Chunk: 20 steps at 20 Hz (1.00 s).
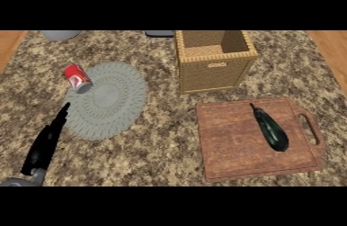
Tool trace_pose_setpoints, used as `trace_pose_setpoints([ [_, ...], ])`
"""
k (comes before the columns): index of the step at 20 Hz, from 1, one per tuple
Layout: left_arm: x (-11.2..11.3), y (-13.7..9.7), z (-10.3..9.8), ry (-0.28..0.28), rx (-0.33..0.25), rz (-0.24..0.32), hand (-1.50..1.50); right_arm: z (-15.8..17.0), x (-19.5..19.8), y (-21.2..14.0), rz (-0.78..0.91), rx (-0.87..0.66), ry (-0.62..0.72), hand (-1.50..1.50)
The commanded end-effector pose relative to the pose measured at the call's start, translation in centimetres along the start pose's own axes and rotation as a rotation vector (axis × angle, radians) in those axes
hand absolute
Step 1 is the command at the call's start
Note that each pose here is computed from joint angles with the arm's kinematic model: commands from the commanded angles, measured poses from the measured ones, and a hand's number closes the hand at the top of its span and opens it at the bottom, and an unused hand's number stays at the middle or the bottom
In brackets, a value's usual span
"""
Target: Pick the eggplant from the cutting board and place it in the basket
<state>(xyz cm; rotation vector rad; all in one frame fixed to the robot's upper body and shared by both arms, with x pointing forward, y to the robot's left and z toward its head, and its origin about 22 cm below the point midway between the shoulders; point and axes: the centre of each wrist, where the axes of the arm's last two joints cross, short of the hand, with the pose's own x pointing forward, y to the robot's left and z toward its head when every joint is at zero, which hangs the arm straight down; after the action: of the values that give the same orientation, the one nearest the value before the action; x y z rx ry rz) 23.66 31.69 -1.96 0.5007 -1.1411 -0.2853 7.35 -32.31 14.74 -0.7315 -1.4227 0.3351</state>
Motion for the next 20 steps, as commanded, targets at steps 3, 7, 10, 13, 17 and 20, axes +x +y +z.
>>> trace_pose_setpoints([
  [3, 0.2, -0.2, 0.4, 0.001, -0.034, -0.005, 0.0, -0.1, -2.1, 1.4, -0.055, -0.022, 0.045, -1.5],
  [7, -0.2, -0.3, 0.1, -0.026, -0.006, 0.001, 0.0, -0.5, -3.8, 2.3, -0.091, -0.036, 0.058, -1.5],
  [10, 2.7, 1.3, -1.2, -0.022, -0.004, -0.004, 0.0, -2.9, -4.3, 4.5, -0.106, -0.037, 0.054, -1.5],
  [13, 2.5, -0.6, -0.6, -0.006, -0.017, -0.006, 0.0, -3.2, -6.1, 5.2, -0.095, -0.067, 0.054, -1.5],
  [17, 2.7, -1.6, 0.1, -0.015, -0.028, -0.003, 0.0, -3.4, -6.2, 5.9, -0.076, -0.081, 0.037, -1.5],
  [20, -0.5, 0.9, 0.1, -0.015, -0.025, 0.001, 0.0, -5.5, -6.3, 5.5, -0.062, -0.072, 0.035, -1.5],
])
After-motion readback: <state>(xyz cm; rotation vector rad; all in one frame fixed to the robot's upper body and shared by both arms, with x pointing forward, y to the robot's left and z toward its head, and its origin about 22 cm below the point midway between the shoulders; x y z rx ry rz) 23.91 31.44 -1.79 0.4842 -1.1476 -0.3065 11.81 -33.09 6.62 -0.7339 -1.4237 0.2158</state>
